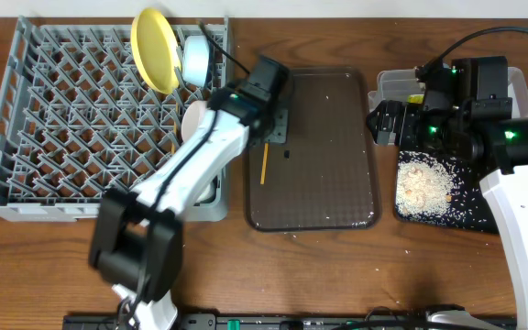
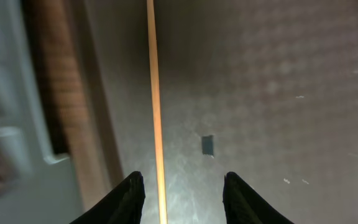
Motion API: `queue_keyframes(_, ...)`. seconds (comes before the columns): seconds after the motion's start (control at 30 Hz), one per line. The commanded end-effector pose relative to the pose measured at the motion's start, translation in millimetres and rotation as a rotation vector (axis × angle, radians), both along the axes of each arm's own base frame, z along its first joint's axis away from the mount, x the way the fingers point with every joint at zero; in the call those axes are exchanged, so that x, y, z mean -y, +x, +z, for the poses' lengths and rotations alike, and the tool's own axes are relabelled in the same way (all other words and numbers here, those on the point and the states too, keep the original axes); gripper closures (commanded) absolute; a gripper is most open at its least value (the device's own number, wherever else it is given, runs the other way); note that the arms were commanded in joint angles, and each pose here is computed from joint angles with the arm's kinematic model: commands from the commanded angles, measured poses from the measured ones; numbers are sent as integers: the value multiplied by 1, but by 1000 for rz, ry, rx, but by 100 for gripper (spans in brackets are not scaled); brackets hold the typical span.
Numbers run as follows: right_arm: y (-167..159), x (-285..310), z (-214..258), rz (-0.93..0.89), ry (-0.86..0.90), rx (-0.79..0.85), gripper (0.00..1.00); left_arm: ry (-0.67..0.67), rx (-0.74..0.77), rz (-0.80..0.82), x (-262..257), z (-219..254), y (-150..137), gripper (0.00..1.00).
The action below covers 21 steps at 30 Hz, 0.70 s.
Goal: Sort waste into correct bins and load items into the dishwasher
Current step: 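Grasp second chopstick on brown tray with left gripper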
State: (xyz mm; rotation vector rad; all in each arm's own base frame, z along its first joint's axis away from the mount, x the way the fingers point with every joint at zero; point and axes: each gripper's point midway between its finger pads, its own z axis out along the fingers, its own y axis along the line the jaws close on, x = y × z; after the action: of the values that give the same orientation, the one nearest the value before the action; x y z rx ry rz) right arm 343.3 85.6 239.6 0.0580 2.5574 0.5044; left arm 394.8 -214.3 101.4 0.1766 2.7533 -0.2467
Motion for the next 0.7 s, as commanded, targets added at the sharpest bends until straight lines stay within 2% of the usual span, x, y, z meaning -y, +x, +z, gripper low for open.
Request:
queue_keyframes(0.0,1,2,1,1,-7,6,1,21,-33,61,0,-27,9,58)
queue_keyframes(0.23,1,2,1,1,-7,6,1,46,-92,81,2,-69,12,58)
queue_keyframes(0.67,1,2,1,1,-7,6,1,76,-142,81,-1,-94,6,62)
